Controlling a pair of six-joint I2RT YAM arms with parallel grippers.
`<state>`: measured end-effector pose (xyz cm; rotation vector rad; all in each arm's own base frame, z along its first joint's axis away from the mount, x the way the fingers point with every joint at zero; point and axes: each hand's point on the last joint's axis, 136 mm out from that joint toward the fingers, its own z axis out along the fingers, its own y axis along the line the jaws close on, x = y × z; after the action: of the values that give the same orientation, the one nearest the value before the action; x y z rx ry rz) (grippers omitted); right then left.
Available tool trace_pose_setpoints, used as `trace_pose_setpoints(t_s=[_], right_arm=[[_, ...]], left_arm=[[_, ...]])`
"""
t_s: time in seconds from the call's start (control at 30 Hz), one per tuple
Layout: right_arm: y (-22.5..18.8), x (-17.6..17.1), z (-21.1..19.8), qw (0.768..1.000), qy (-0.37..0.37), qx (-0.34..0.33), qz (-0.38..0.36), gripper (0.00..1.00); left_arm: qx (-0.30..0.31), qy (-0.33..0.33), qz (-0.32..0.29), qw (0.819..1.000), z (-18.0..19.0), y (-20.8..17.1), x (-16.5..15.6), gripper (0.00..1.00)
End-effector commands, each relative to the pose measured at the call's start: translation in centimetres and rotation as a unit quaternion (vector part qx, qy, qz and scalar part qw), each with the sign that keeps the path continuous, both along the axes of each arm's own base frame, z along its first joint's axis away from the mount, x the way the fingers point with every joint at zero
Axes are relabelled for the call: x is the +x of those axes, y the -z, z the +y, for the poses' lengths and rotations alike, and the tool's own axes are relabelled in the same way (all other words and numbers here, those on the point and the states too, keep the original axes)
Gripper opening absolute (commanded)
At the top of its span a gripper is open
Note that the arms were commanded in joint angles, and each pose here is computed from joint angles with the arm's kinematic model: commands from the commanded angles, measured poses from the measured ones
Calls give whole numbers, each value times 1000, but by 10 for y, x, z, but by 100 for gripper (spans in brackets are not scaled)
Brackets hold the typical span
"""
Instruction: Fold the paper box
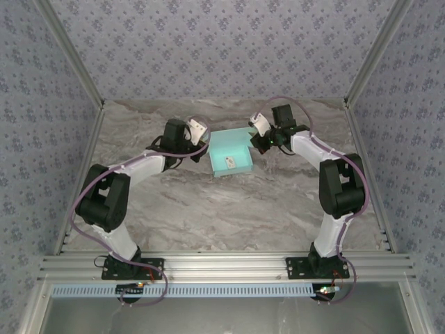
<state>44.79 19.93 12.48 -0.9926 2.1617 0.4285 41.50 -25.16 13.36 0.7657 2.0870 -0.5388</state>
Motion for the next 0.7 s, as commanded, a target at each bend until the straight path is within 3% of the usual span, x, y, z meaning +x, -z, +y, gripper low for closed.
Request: trace_pose_setpoints(t_s=[0.0,0.13,0.3,0.47,0.67], right_arm=[[-7,0,3,1000,0,-4,-5,0],[-11,7,-3,999,54,-6,-1,0],[-14,9,-4,983,179,-21,8,0],[-23,5,-4,952,306,1,-5,0],[-33,5,10,933,353,58,-29,0]], left_arm=[[-16,11,-2,1000,-7,-11,2,1],[-33,-26,-3,999,-5,-17,6,0],[-44,-130,-22,990,1,-28,14,0],[-62,-232,-36,970,1,-39,15,0],[-80,-314,-49,945,3,-44,15,0]])
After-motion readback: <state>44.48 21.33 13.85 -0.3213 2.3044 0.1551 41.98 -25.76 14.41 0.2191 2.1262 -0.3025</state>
